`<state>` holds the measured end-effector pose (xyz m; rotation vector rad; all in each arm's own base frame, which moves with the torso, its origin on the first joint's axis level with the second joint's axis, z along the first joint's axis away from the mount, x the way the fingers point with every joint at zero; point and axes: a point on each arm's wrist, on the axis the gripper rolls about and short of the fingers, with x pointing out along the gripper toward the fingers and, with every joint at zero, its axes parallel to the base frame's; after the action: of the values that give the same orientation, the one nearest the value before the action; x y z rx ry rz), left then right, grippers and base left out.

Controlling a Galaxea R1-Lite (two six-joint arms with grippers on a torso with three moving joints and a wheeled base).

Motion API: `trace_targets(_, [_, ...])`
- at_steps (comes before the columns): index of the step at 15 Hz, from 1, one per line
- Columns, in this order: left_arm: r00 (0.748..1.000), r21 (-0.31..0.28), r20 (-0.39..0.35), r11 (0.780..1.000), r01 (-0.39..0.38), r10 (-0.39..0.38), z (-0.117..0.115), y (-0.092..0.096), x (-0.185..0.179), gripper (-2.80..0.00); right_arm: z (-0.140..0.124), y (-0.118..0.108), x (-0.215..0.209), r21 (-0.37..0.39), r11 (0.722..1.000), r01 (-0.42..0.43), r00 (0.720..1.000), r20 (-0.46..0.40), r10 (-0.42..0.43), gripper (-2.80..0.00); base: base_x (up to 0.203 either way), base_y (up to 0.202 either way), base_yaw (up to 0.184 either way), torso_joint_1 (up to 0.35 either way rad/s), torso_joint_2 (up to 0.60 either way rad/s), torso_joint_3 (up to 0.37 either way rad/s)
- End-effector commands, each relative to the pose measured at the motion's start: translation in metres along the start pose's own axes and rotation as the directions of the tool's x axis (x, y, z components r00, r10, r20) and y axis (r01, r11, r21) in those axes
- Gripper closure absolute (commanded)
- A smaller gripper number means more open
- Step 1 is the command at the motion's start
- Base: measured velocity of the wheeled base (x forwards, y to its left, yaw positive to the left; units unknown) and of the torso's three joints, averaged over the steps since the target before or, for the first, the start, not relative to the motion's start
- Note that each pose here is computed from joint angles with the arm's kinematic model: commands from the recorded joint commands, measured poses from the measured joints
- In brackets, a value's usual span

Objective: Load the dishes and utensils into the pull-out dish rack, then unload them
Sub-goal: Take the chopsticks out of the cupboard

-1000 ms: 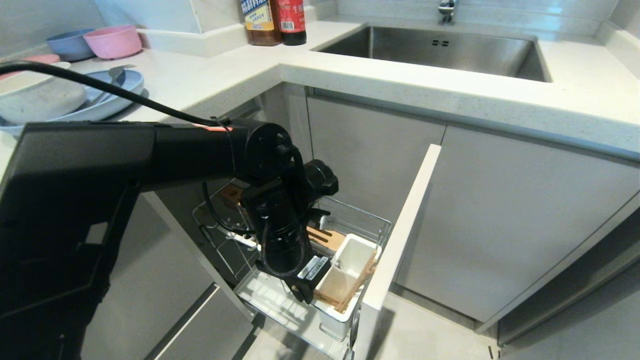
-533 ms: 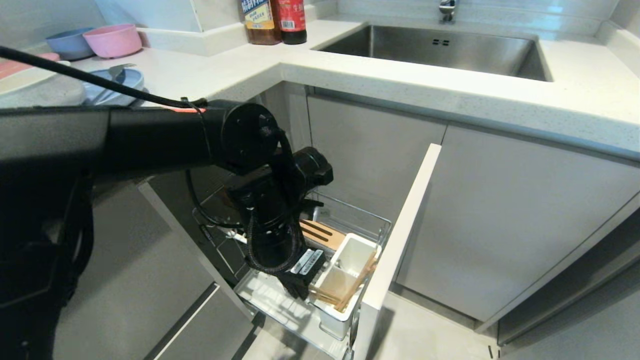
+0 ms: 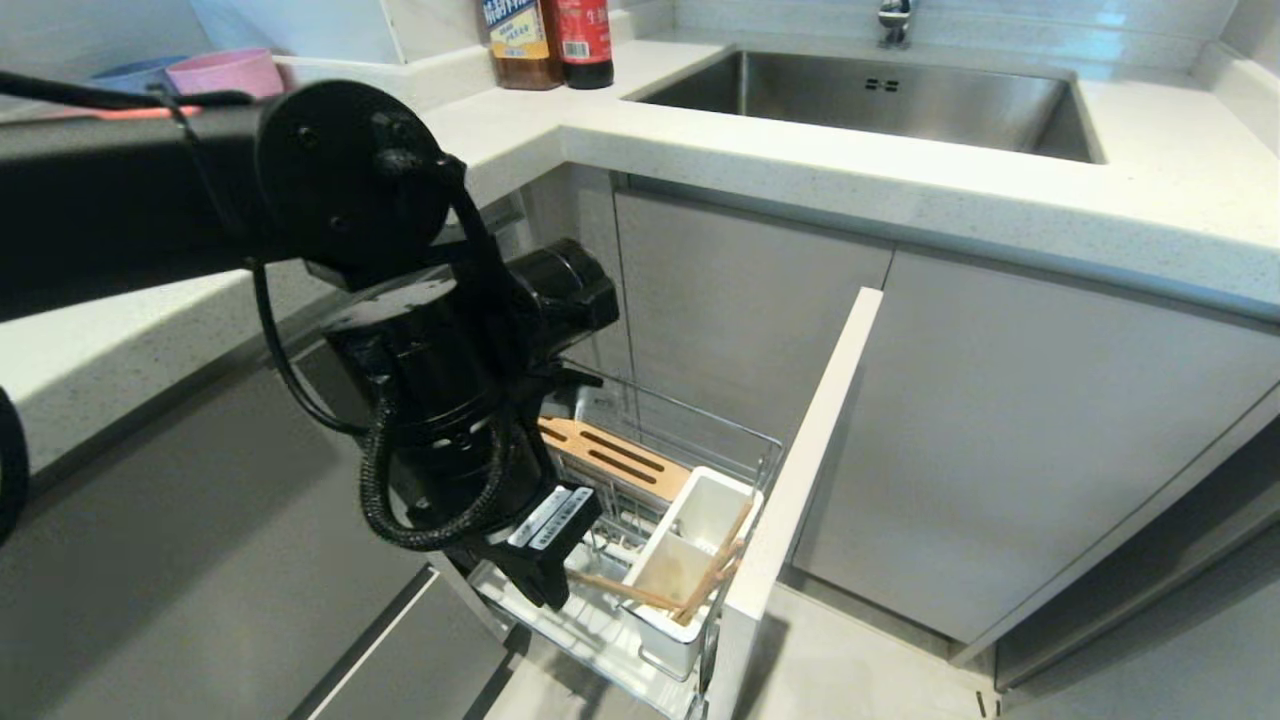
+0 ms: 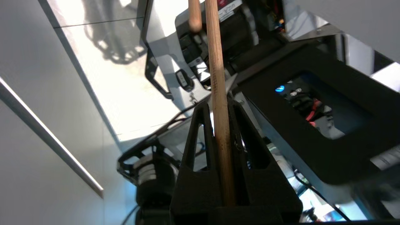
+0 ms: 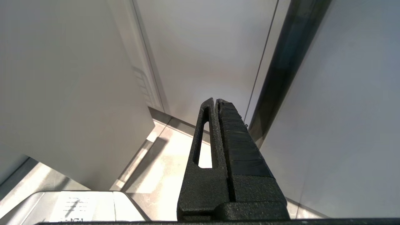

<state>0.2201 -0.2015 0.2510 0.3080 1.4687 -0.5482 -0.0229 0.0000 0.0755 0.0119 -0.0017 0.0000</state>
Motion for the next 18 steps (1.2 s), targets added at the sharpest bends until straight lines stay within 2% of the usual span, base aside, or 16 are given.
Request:
trace_targets(1, [0.999, -0.008, 0.045, 1.000, 0.011, -0.011, -0.014, -0.002, -0.018, 0.00, 0.000, 0.000, 0.000, 0.000, 1.000, 0.000, 1.000, -0.002, 0.000, 0.00, 0.000, 0.000, 0.000, 0.000, 0.00, 0.000])
trace_targets(3, [0.997, -0.029, 0.072, 0.999, 0.014, -0.012, -0.022, -0.004, -0.026, 0.00, 0.000, 0.000, 0.000, 0.000, 1.000, 0.000, 1.000, -0.002, 0.000, 0.00, 0.000, 0.000, 0.000, 0.000, 0.00, 0.000])
trace_targets(6, [0.991, -0.020, 0.137, 1.000, -0.005, 0.008, -0.041, -0.004, -0.047, 0.00, 0.000, 0.000, 0.000, 0.000, 1.000, 0.000, 1.000, -0.002, 0.000, 0.00, 0.000, 0.000, 0.000, 0.000, 0.00, 0.000])
trace_targets(8, [0.990, -0.024, 0.135, 0.999, -0.031, 0.034, -0.053, -0.003, -0.055, 0.00, 0.000, 0.000, 0.000, 0.000, 1.000, 0.000, 1.000, -0.002, 0.000, 0.00, 0.000, 0.000, 0.000, 0.000, 0.00, 0.000])
trace_targets(13, [0.982, -0.019, 0.188, 1.000, -0.014, 0.017, -0.084, 0.001, -0.077, 0.00, 0.000, 0.000, 0.000, 0.000, 1.000, 0.000, 1.000, -0.002, 0.000, 0.00, 0.000, 0.000, 0.000, 0.000, 0.00, 0.000])
trace_targets(17, [0.946, -0.009, 0.323, 0.999, 0.034, -0.030, -0.128, 0.005, -0.108, 0.00, 0.000, 0.000, 0.000, 0.000, 1.000, 0.000, 1.000, -0.003, 0.000, 0.00, 0.000, 0.000, 0.000, 0.000, 0.00, 0.000])
trace_targets(18, [0.924, -0.003, 0.379, 0.999, 0.047, -0.043, -0.140, 0.007, -0.117, 0.00, 0.000, 0.000, 0.000, 0.000, 1.000, 0.000, 1.000, -0.002, 0.000, 0.00, 0.000, 0.000, 0.000, 0.000, 0.00, 0.000])
